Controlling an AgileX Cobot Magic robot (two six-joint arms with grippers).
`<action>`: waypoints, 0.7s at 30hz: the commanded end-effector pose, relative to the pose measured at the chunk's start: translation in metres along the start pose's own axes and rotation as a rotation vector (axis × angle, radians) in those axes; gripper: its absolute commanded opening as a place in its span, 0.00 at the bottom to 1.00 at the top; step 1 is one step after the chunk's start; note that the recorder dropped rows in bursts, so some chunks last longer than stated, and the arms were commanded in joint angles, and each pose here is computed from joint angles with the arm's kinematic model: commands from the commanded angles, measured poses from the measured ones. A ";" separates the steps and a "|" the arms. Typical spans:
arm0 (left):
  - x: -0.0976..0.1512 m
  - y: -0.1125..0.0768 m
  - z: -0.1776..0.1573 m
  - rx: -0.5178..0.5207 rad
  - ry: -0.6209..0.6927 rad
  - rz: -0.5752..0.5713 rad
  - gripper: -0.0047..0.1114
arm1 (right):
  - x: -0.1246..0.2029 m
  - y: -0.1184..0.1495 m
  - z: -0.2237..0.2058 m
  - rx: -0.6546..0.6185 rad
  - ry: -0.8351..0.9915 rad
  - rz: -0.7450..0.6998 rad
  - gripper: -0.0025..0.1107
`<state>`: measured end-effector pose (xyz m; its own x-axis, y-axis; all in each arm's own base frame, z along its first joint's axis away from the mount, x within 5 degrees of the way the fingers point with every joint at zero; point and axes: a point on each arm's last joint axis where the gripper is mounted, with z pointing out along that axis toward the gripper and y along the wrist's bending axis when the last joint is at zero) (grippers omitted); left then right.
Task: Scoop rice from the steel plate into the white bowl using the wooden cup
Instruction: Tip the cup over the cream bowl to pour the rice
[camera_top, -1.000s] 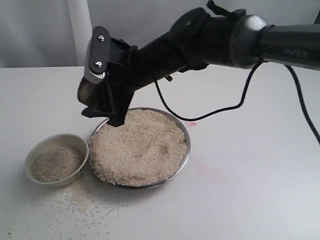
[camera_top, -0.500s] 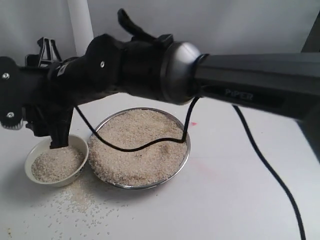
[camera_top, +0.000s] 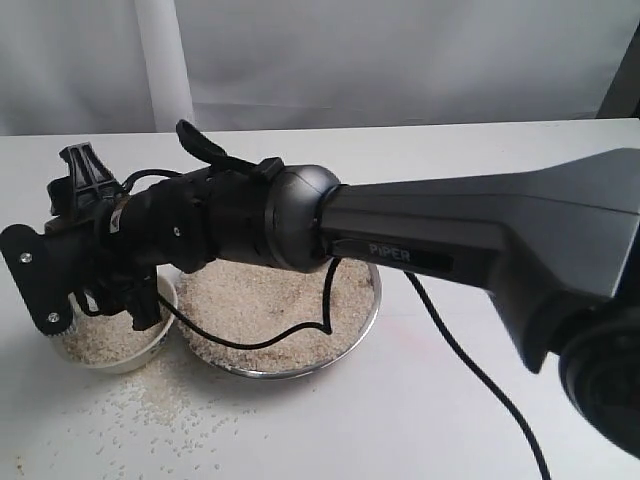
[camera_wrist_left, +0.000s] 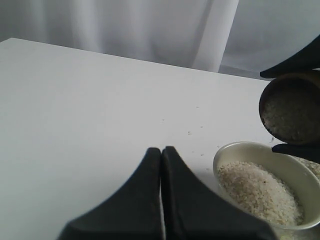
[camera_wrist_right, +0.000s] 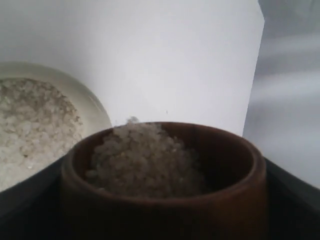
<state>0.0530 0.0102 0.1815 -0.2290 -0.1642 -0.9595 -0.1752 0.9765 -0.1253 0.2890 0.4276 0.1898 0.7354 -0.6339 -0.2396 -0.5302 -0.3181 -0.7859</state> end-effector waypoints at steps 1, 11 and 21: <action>-0.002 -0.001 -0.001 0.009 -0.010 -0.006 0.04 | 0.003 -0.005 0.001 0.042 0.022 -0.103 0.02; -0.002 -0.001 -0.001 0.009 -0.010 -0.006 0.04 | 0.008 0.000 0.006 0.028 0.055 -0.260 0.02; -0.002 -0.001 -0.001 0.009 -0.010 -0.006 0.04 | 0.015 0.005 0.014 0.032 0.075 -0.348 0.02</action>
<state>0.0530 0.0102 0.1815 -0.2290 -0.1642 -0.9595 -0.1752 0.9765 -0.1253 0.2970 0.4268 0.1681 0.8378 -0.5422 0.0649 -0.2765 -0.5237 -0.8058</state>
